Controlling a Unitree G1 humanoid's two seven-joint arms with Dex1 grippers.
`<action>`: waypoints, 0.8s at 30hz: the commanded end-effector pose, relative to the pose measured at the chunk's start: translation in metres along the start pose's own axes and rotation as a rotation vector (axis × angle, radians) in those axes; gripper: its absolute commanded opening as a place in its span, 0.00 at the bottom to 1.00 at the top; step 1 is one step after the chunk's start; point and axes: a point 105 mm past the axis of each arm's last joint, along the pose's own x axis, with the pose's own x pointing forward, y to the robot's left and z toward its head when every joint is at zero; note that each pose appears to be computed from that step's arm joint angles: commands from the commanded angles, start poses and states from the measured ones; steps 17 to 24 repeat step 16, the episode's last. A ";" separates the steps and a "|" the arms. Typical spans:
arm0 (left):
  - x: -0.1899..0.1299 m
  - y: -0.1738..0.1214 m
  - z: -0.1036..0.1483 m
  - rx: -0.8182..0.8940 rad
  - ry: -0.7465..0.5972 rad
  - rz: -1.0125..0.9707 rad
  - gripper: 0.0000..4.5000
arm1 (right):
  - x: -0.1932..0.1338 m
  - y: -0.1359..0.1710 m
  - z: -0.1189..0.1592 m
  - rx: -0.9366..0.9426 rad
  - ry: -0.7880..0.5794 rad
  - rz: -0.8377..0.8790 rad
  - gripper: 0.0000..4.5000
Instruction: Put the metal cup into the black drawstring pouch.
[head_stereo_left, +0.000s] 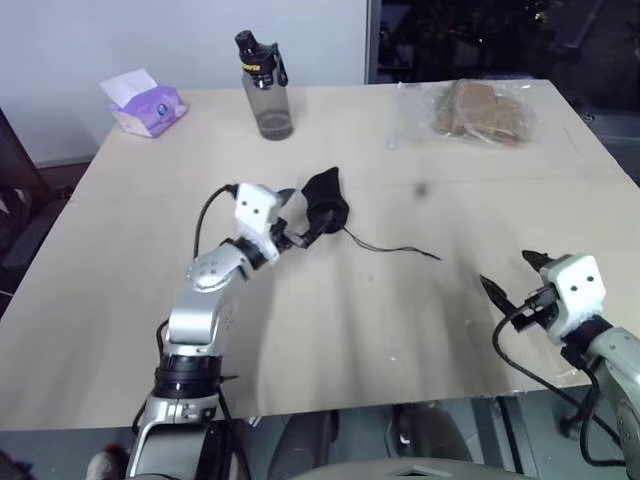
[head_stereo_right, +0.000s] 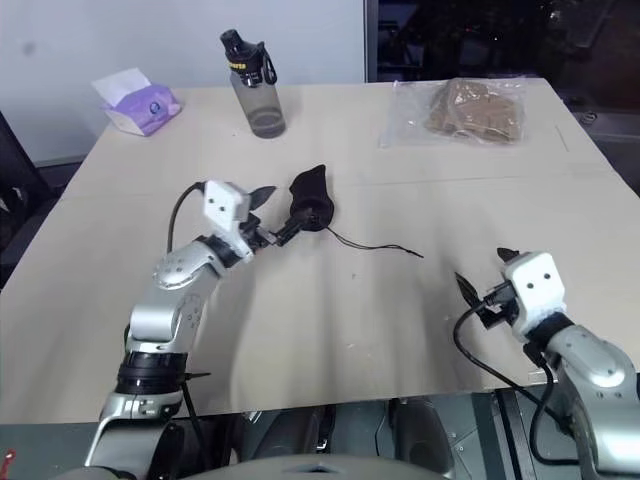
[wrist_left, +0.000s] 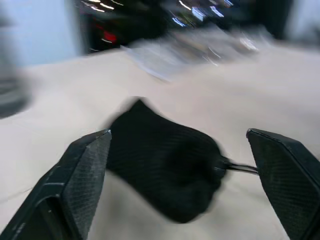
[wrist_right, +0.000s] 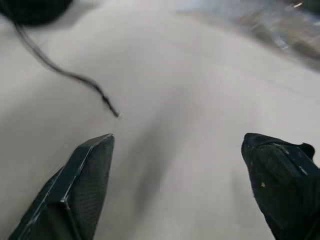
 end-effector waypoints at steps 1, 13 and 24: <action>-0.013 0.002 0.009 -0.075 -0.043 0.032 1.00 | -0.005 -0.005 0.019 -0.022 -0.103 -0.090 0.98; -0.119 0.009 0.001 -0.005 0.198 -0.033 1.00 | -0.069 -0.007 -0.009 -0.057 0.092 -0.006 0.98; -0.132 0.015 0.004 0.001 0.215 -0.002 1.00 | -0.073 -0.010 -0.010 -0.077 0.114 0.023 0.98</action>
